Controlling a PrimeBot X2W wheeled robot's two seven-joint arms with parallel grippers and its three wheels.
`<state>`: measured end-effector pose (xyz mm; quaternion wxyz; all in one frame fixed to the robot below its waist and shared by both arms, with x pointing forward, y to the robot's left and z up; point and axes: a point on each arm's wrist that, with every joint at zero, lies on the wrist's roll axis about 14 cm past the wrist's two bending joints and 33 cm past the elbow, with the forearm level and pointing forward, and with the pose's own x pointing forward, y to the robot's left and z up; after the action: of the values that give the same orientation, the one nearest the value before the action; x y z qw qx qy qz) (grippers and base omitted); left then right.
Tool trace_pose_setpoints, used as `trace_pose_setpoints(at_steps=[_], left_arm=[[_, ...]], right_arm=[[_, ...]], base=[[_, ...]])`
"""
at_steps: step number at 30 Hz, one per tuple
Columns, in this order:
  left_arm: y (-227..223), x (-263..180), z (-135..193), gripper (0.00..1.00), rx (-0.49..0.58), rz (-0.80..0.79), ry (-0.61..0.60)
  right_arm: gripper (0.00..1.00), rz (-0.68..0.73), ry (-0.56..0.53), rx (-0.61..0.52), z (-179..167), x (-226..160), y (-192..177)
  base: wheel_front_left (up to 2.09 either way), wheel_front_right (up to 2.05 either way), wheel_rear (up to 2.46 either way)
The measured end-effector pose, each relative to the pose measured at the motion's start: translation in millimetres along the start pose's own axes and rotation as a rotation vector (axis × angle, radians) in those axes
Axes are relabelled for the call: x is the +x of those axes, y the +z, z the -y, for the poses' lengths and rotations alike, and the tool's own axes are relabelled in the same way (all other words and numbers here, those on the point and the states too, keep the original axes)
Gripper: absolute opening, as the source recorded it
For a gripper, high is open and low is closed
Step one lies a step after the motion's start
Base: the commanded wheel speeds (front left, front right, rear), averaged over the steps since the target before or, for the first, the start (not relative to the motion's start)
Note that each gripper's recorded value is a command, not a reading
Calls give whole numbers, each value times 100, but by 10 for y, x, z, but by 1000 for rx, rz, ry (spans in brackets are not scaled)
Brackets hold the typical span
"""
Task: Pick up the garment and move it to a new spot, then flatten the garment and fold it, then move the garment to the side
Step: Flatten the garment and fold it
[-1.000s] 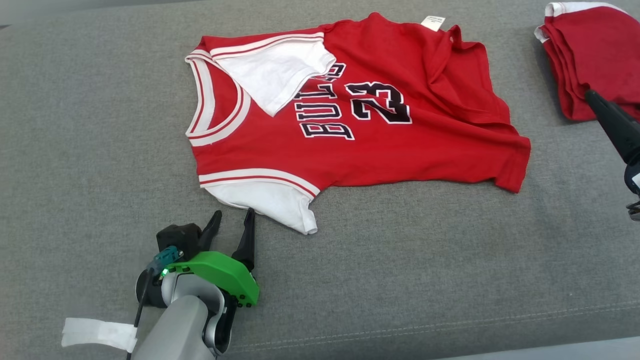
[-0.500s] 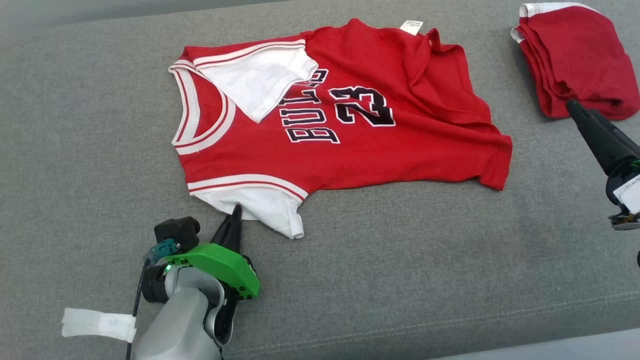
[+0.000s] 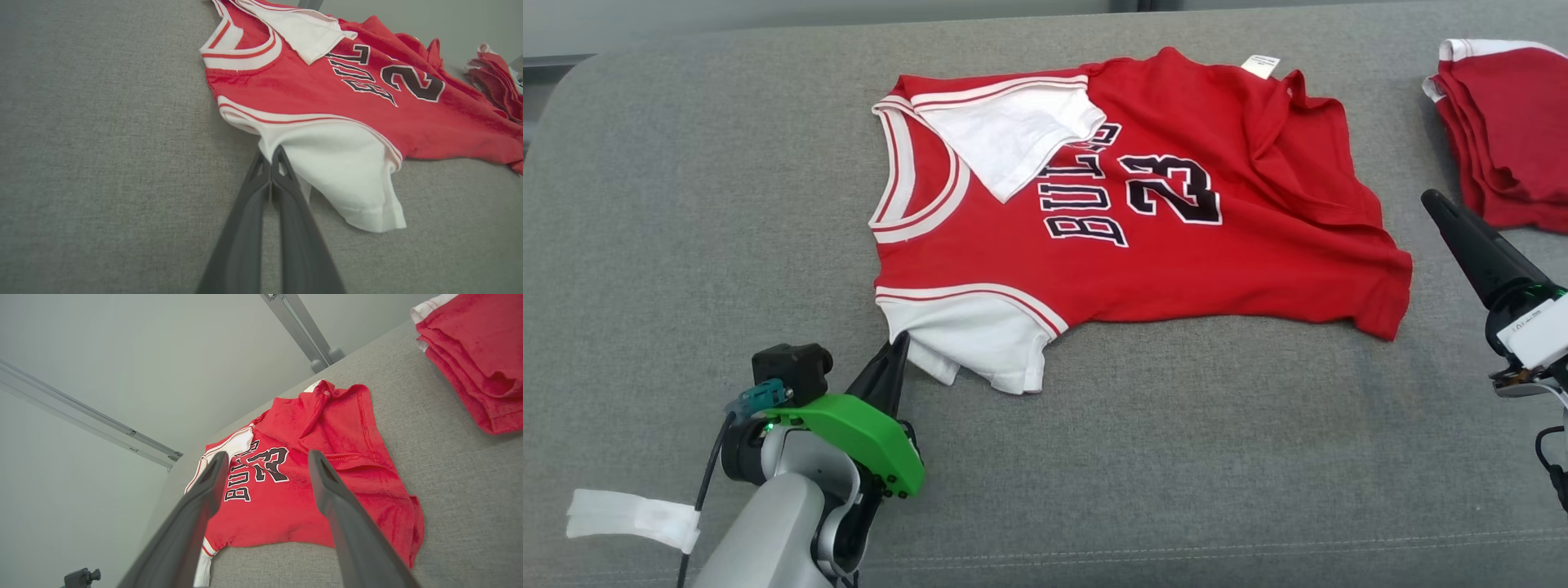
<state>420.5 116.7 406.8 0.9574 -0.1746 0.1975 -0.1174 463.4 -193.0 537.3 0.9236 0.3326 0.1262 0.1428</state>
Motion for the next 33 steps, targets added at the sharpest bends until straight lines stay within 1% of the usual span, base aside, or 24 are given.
trace_pose_setpoints(at_steps=[3,6,9,11,13,15,16,17,18,21,25,28,32,33], left_arm=[[147,-143,4,0,21,3,7],[214,-298,-8,0,48,-33,24],[189,-406,53,0,31,-84,20],[184,-439,8,0,27,-109,36],[176,-441,-40,0,-16,-125,50],[130,-426,-88,0,-25,-145,61],[78,-396,-162,20,-33,-164,75],[49,-374,-193,36,-38,-175,80],[-20,-296,-340,100,-27,-195,121],[-65,-234,-477,100,-14,-198,159],[-98,-202,-564,100,-15,-178,178],[17,-210,-591,100,-6,-107,185],[209,-275,-564,100,8,18,184],[209,-275,-564,100,8,18,184]], right_arm=[[100,-17,21,4,-68,55,-68],[100,-32,36,4,-124,93,-124],[100,-43,44,2,-147,125,-167],[100,-49,42,0,-135,144,-187],[100,-54,44,-5,-137,164,-201],[100,-57,39,-13,-121,172,-216],[100,-62,31,-20,-90,176,-233],[100,-62,28,-26,-83,183,-230],[100,-58,18,-34,-42,190,-227],[100,-42,6,-49,-4,193,-202],[100,4,-20,-77,73,173,-129],[100,50,-23,-102,63,158,-58],[100,125,-35,-168,53,104,68],[100,125,-35,-168,53,104,68]], base=[[0,0,0],[0,0,0],[0,0,0],[0,0,0],[0,0,0],[0,0,0],[0,0,0],[0,0,0],[0,0,0],[0,0,0],[0,0,0],[0,0,0],[0,0,0],[0,0,0]])
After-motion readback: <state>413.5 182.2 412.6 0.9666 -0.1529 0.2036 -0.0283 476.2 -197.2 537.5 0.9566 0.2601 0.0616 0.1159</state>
